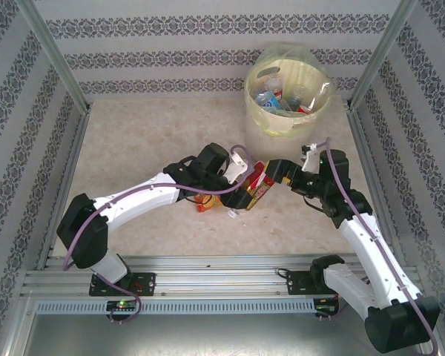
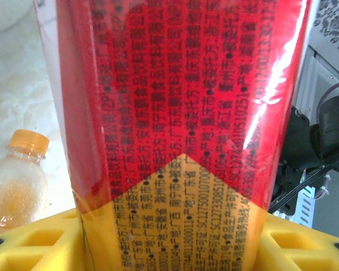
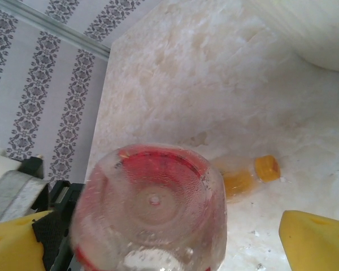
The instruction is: Put the plastic bottles in the bin
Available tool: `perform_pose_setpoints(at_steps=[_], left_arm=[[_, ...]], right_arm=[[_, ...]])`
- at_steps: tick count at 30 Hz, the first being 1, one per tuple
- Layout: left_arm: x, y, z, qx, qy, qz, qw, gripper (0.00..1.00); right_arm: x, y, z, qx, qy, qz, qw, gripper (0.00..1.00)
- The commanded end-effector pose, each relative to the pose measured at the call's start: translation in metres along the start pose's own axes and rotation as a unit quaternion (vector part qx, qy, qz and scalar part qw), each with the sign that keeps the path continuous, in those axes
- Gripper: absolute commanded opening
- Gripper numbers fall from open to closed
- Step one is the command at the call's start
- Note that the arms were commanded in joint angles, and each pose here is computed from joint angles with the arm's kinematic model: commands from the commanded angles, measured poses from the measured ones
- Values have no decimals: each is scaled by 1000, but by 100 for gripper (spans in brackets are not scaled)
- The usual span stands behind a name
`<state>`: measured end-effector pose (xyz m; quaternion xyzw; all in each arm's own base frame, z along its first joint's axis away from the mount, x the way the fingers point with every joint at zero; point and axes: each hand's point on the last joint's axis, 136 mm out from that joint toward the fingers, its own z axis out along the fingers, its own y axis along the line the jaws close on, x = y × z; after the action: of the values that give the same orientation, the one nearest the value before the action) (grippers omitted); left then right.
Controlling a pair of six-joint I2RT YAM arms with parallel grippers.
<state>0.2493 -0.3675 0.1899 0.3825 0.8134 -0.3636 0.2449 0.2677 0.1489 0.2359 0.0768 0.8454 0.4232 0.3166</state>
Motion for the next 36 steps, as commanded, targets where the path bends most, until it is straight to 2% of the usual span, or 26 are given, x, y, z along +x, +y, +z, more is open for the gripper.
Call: perform_pose_setpoints(at_steps=[1, 5, 17, 20, 22, 26, 33, 36], left_arm=[[-23, -9, -13, 14, -52, 12, 998, 58], [-24, -9, -12, 17, -56, 10, 998, 59], [-26, -7, -9, 16, -60, 10, 998, 66], [-27, -7, -9, 15, -63, 10, 998, 75], [-28, -10, -11, 18, -60, 13, 998, 88], [-36, -16, -24, 25, -78, 26, 996, 100], [-61, -9, -69, 14, -133, 30, 991, 100], [-63, -9, -83, -2, -146, 61, 987, 100]], right_arm=[[-3, 11, 10, -24, -1, 1, 1000, 98], [-1, 15, 17, -33, 5, 2, 999, 95], [-5, 22, 25, -58, 1, 15, 998, 62], [-9, 27, 23, -62, -5, 10, 998, 59], [-16, 33, 18, -63, -16, -1, 998, 59], [-29, 42, 6, -38, -32, -44, 998, 59], [-68, 76, -35, 7, -86, -153, 984, 59], [-93, 95, -56, 27, -125, -188, 974, 59]])
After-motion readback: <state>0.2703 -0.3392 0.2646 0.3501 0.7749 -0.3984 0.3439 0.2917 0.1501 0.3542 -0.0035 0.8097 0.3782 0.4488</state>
